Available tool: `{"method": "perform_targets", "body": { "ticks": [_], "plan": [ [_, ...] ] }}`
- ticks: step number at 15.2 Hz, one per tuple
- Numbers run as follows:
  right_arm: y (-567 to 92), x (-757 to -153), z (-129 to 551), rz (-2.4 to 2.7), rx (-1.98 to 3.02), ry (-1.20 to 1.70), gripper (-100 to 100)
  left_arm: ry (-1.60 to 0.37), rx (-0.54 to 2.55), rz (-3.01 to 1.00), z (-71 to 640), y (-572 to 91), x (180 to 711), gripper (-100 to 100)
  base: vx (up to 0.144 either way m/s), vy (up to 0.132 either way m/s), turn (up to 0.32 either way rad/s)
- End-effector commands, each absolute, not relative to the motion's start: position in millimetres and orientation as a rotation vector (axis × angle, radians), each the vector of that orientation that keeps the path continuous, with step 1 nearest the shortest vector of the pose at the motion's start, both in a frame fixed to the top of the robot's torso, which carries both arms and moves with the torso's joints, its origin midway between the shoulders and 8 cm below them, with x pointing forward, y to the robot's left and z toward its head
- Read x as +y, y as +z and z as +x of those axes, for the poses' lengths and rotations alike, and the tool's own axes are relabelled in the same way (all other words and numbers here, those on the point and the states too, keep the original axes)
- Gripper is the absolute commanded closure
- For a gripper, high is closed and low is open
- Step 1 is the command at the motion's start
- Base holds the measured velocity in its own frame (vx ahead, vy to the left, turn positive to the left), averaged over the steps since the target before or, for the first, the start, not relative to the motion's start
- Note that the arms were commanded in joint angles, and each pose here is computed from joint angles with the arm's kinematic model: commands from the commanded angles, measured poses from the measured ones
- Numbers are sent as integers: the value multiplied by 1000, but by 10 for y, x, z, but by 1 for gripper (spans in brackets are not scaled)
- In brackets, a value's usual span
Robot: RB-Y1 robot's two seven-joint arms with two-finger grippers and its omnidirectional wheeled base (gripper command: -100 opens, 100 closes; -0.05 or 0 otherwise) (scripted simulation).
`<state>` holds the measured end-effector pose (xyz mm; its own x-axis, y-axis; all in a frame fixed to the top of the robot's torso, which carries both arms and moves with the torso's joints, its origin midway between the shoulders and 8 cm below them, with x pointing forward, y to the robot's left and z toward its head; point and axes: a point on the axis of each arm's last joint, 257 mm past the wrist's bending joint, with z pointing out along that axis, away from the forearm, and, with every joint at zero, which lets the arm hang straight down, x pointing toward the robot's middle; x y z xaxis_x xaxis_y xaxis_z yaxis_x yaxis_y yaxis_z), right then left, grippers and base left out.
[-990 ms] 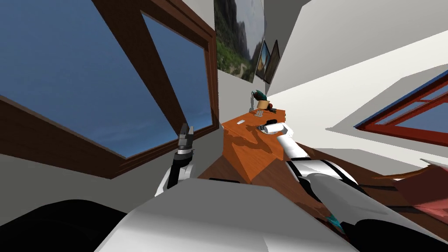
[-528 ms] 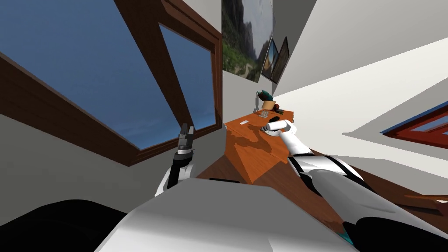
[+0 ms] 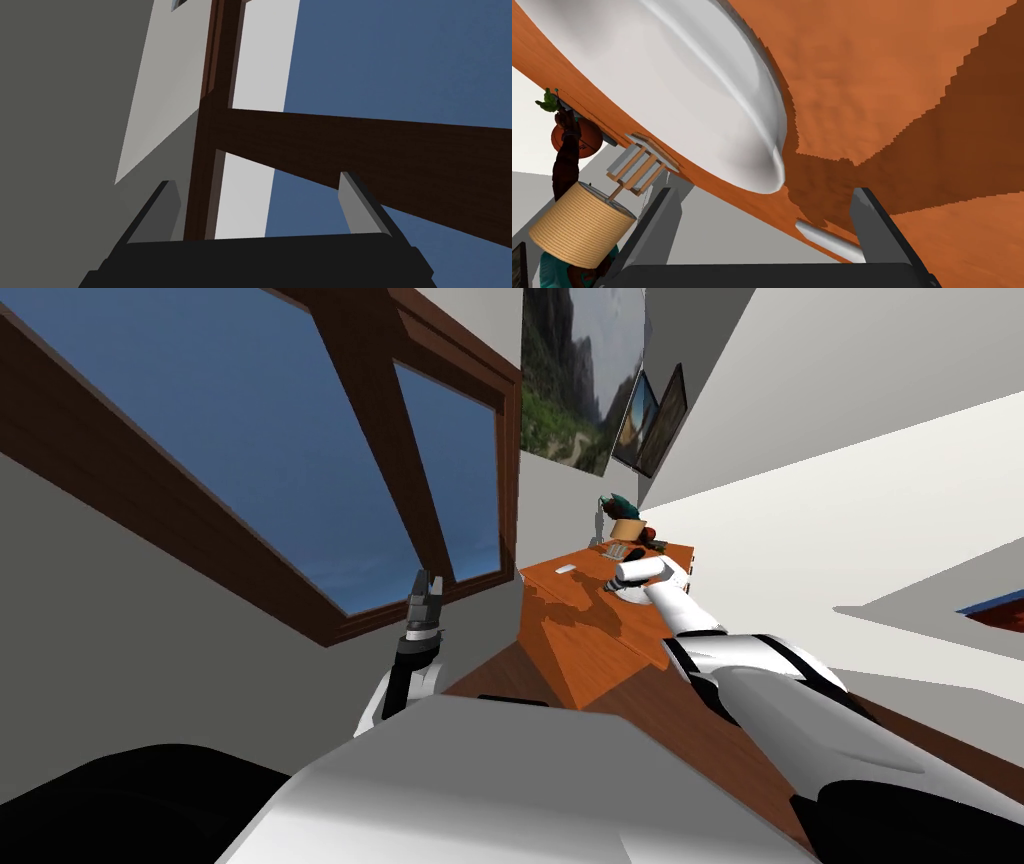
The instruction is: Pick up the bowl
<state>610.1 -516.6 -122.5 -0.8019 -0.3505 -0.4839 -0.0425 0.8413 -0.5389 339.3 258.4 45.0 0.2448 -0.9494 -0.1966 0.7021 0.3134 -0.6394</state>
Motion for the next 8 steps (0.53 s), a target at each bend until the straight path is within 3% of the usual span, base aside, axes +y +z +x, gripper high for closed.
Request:
{"method": "perform_targets", "body": {
  "ticks": [1, 8],
  "plan": [
    [-1250, -5223, 6045, -306, 2461, -705, -100, -1186, 621, -472, 3393, 450, 2584, 0, -16, -24, 44],
    [-1314, -5514, 5659, -384, 2646, -750, -100, -1186, 621, -472, 3393, 450, 2584, 0, -18, -23, 133]
  ]
}}
